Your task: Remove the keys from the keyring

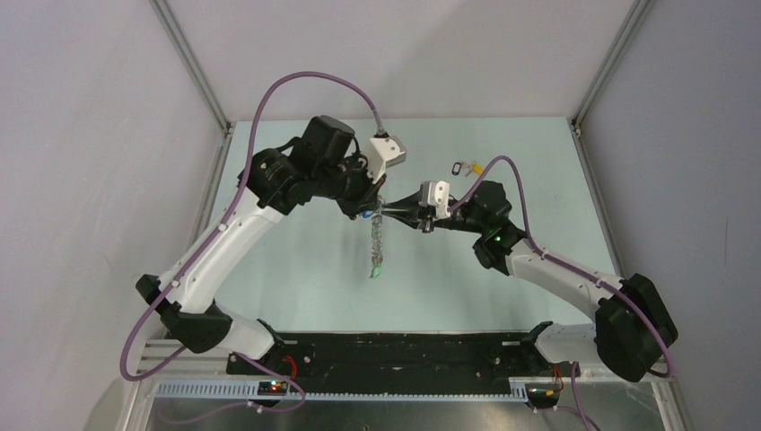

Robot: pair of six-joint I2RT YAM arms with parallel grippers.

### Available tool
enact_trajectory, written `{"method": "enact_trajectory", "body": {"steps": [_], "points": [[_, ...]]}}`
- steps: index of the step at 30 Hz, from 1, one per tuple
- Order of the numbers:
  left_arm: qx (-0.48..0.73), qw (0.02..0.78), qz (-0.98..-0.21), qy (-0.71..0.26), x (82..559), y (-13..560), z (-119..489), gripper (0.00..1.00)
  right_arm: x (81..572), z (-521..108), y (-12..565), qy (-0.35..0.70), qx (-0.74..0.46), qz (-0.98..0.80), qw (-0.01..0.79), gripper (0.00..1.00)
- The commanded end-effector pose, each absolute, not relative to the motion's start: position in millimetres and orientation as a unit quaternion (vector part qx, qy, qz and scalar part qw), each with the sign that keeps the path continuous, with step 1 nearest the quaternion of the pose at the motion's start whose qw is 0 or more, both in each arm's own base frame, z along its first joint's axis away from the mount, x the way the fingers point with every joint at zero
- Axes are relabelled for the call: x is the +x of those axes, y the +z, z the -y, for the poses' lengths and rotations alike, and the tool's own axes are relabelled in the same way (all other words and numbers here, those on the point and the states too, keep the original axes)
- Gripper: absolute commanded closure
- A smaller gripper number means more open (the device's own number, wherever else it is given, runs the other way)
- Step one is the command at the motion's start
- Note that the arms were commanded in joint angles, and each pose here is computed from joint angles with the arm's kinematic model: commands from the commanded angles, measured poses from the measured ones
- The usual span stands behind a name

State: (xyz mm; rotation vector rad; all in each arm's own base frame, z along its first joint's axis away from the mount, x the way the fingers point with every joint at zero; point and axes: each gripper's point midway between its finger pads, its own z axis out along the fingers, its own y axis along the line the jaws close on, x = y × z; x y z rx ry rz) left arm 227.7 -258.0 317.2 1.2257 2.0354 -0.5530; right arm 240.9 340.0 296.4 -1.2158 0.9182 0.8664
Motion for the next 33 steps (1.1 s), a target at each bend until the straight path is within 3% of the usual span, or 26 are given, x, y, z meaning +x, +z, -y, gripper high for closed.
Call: {"method": "enact_trajectory", "body": {"steps": [1,13,23,29,33], "points": [[0.478,0.385,-0.763,-0.206,227.0,338.2,253.4,1.00,235.3,-343.9,326.8,0.384,-0.536,-0.359,0.660,1.00],[0.457,0.411,-0.777,-0.135,250.0,329.4,236.4,1.00,219.9,-340.8,326.6,0.376,-0.554,-0.358,0.650,1.00],[0.460,0.435,-0.757,-0.158,249.8,339.7,246.0,1.00,209.6,-354.0,319.9,0.366,-0.575,-0.358,0.638,1.00],[0.465,0.442,-0.747,-0.175,242.4,345.7,249.1,1.00,212.0,-355.4,320.6,0.365,-0.572,-0.360,0.641,0.89],[0.468,0.442,-0.742,-0.187,238.0,347.8,253.3,1.00,216.3,-355.7,322.4,0.364,-0.565,-0.361,0.646,0.88]]}}
